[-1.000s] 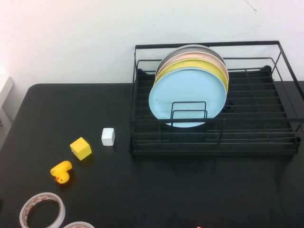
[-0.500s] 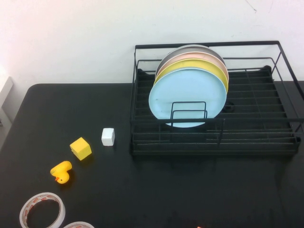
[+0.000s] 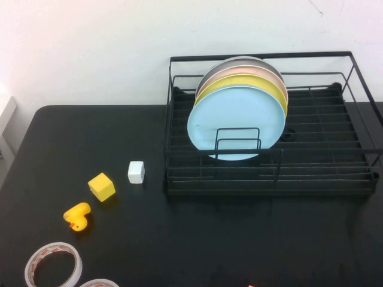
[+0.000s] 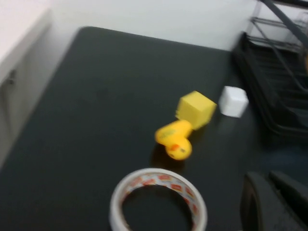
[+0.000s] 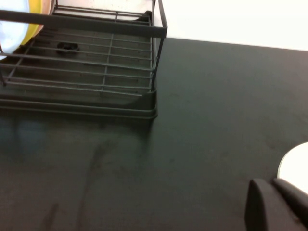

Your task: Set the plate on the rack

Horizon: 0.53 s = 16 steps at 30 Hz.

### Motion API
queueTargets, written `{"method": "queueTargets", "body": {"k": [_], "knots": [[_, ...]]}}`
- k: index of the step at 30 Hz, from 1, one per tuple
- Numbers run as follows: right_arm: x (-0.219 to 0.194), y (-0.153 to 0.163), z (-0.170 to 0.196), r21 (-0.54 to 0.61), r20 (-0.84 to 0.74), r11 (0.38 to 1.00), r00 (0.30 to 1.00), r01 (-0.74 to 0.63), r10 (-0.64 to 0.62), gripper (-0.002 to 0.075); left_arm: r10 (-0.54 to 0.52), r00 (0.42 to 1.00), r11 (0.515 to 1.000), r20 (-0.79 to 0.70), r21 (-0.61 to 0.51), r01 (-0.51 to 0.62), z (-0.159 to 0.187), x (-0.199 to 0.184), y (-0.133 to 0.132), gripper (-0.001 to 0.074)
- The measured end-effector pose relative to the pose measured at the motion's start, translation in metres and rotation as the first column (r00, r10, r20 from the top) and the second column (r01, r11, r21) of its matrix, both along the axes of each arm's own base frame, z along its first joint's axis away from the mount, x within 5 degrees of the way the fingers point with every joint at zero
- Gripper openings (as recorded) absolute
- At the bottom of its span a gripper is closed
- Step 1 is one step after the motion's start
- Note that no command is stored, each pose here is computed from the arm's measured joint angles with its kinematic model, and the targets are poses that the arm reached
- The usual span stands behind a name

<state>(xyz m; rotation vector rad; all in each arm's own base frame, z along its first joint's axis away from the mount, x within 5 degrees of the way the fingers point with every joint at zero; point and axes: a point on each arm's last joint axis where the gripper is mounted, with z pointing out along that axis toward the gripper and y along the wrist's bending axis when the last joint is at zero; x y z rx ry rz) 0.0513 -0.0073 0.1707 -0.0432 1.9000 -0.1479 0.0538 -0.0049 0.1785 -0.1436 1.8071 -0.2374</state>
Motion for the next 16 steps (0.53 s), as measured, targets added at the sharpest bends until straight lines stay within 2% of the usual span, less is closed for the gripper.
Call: {"method": "queueTargets", "body": {"k": [4, 16], "knots": [[0.0, 0.0, 0.0, 0.0, 0.0, 1.0, 1.0, 0.0, 0.0, -0.0002, -0.051, 0.998, 0.999, -0.026, 0.009, 0.051, -0.0019, -0.001, -0.0026, -0.0002], [0.0, 0.0, 0.0, 0.0, 0.0, 1.0, 1.0, 0.0, 0.0, -0.0002, -0.056, 0.998, 0.998, -0.026, 0.015, 0.056, -0.0019, -0.001, -0.0027, -0.0002]]}}
